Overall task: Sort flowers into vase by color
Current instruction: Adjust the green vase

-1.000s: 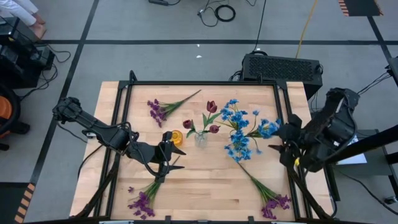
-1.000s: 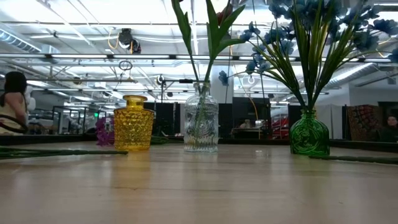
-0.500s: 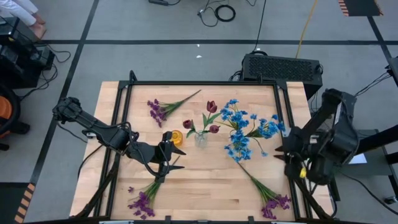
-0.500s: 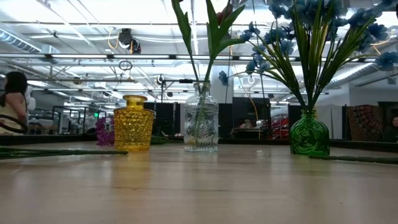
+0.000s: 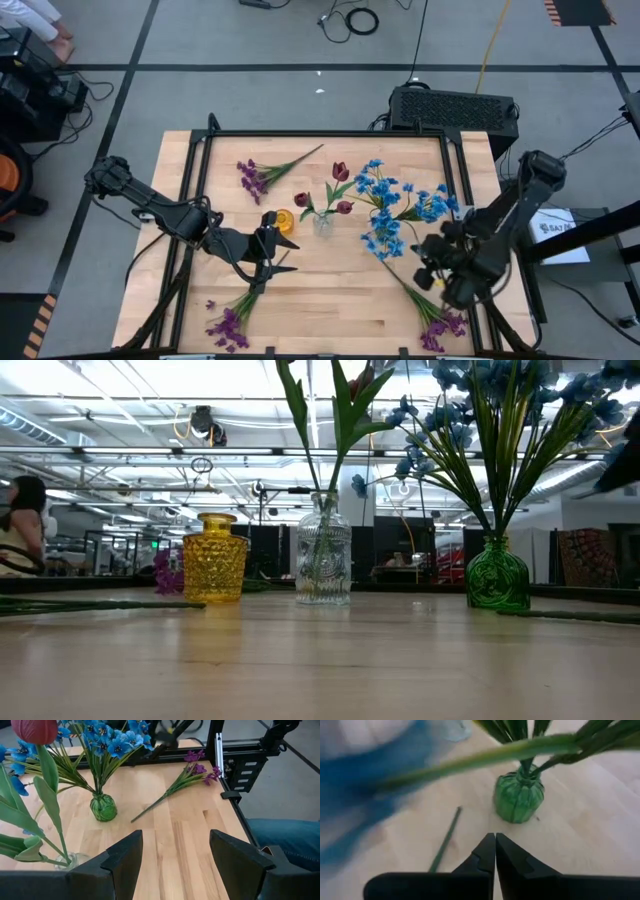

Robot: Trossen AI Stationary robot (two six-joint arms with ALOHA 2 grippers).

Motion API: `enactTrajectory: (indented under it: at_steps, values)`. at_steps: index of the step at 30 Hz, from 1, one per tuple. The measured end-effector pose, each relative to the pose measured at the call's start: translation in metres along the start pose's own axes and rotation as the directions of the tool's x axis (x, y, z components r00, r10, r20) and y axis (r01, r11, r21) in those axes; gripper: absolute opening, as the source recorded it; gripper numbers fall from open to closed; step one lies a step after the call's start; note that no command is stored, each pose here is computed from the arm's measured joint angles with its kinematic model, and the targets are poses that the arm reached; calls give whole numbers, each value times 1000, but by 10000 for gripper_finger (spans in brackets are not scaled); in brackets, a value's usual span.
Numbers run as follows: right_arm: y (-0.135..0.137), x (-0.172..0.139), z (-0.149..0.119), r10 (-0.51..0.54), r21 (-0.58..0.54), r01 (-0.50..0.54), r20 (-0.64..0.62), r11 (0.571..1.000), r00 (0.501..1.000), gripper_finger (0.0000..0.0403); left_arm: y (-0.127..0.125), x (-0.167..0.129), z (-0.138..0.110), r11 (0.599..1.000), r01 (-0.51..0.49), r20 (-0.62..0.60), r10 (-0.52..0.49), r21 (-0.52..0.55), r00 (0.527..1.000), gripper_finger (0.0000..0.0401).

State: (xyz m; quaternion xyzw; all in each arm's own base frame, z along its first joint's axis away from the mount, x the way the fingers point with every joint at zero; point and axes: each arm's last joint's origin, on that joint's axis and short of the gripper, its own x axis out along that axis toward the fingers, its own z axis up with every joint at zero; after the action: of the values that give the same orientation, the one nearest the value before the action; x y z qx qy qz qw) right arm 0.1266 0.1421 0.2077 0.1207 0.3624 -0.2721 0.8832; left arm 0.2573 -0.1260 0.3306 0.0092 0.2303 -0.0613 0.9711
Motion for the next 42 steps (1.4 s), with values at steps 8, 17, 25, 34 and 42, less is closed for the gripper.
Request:
enactTrajectory:
  at_steps: [8,17,25,34,42]
  values:
    - [0,50,-4,-103,82,101,27,991,994,1,0,0,0,1000,-1,-3,1,2,1000,238]
    - [-3,91,-17,-291,81,291,-4,953,957,1,0,0,-1,1000,-1,-8,1,3,1000,238]
    - [-3,105,-27,-359,83,352,96,932,928,0,0,0,-1,1000,-2,-13,2,6,1000,238]
    - [3,114,-25,-343,55,338,168,939,924,0,0,0,-1,1000,-2,-12,2,6,1000,238]
    - [9,124,-16,-310,24,312,192,950,931,0,0,0,-1,1000,-2,-12,2,6,1000,238]
